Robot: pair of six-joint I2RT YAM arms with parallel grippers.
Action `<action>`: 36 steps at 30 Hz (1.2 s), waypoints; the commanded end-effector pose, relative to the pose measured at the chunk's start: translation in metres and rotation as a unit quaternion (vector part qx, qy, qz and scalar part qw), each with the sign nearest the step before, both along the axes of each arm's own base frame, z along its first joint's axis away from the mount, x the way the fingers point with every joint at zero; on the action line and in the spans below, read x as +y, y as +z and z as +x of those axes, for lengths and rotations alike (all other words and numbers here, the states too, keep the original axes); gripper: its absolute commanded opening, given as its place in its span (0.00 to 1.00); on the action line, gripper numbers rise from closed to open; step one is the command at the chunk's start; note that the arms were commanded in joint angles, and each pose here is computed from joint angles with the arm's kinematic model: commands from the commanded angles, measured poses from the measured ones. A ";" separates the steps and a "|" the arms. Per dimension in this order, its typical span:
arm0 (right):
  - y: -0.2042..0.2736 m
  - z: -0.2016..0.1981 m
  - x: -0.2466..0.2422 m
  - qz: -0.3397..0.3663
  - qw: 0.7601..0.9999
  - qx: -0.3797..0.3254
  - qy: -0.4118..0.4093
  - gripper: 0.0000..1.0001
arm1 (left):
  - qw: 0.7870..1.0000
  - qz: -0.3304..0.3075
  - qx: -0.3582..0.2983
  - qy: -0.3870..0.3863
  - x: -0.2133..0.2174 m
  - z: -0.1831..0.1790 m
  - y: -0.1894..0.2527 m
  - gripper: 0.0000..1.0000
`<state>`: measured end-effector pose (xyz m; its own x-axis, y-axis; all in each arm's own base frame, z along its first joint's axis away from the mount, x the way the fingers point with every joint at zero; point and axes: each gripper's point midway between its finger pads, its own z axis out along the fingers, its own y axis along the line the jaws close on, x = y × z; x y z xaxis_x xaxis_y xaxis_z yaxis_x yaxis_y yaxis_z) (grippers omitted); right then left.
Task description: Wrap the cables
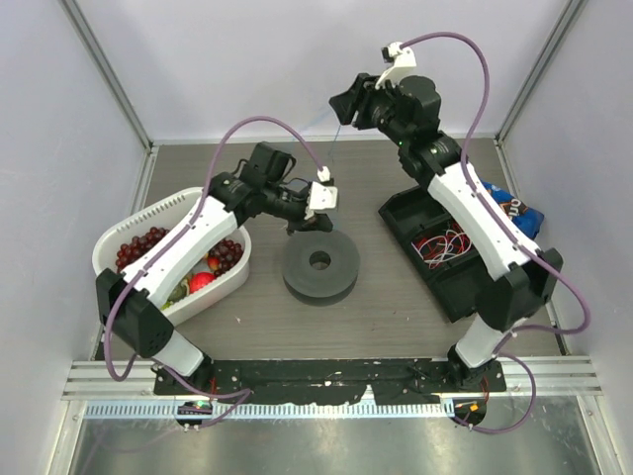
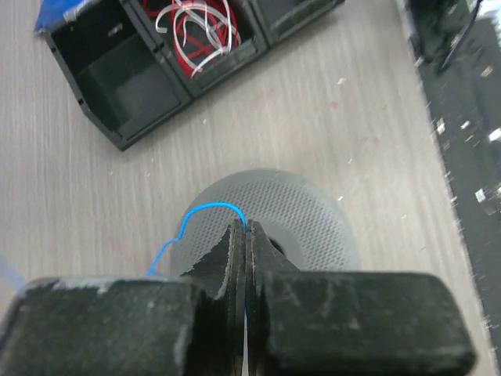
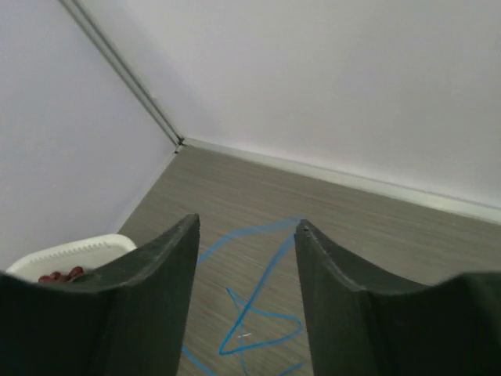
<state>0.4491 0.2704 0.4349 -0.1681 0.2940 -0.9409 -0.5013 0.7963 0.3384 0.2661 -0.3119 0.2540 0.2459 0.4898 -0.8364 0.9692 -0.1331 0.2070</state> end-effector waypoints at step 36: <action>0.003 -0.133 0.049 -0.088 0.924 -0.269 0.257 0.65 | 0.832 -0.433 0.303 0.170 0.060 0.041 0.214 0.00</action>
<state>0.3016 0.3159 0.4268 0.1442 0.1224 -0.9820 -0.9319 0.3507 -0.0931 0.3310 -0.2580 0.4352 -0.4323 -0.3543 -0.8292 0.8513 0.1429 -0.5048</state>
